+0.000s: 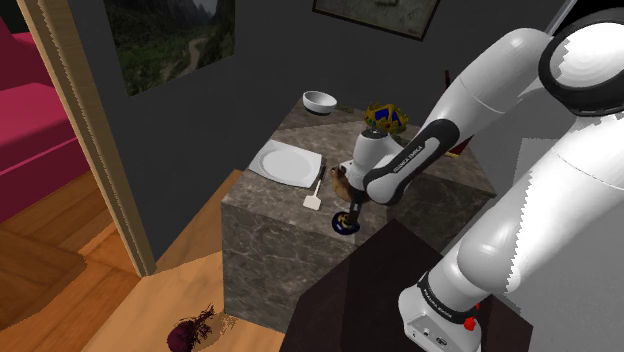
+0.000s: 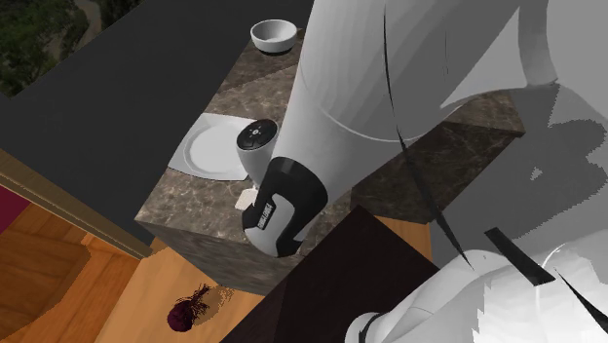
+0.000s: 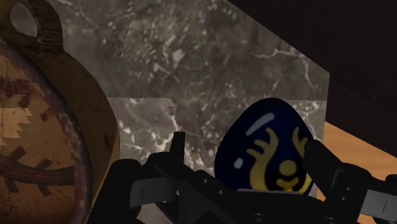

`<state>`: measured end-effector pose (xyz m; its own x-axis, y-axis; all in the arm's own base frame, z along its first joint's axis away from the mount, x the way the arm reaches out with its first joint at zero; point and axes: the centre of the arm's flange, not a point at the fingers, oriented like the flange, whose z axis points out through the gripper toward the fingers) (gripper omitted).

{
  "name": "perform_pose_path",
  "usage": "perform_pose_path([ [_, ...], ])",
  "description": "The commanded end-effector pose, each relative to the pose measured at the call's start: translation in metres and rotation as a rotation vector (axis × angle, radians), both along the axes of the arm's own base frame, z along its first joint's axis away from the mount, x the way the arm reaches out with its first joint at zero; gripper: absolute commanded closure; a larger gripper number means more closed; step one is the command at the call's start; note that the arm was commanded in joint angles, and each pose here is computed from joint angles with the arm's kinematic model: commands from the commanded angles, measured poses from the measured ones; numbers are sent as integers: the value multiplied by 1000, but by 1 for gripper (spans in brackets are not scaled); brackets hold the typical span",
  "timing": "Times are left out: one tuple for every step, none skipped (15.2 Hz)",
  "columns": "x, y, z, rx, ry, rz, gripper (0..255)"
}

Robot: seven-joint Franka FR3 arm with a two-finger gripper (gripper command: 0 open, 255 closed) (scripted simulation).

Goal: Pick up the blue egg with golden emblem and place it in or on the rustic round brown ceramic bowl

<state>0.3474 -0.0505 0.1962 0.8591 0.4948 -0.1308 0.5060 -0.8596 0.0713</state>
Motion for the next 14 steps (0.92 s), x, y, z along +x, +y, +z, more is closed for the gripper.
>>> perform_pose_path([
  [0, 2, -6, 11, -15, 3, 255],
  [0, 2, -7, 11, -15, 3, 255],
  [3, -2, -10, 11, -16, 2, 255],
  [3, -2, -5, 11, -16, 2, 255],
  [3, -2, 0, 11, -16, 2, 255],
  [3, -2, 6, 11, -16, 2, 255],
  [3, -2, 11, 11, -16, 2, 255],
  [3, -2, 16, 11, -16, 2, 255],
  [3, -2, 21, 11, -16, 2, 255],
  [3, -2, 27, 11, -16, 2, 255],
  [3, -2, 32, 11, -16, 2, 255],
  [3, -2, 37, 11, -16, 2, 255],
  [3, -1, 33, 11, -19, 4, 255],
  [3, -1, 33, 11, -19, 4, 0],
])
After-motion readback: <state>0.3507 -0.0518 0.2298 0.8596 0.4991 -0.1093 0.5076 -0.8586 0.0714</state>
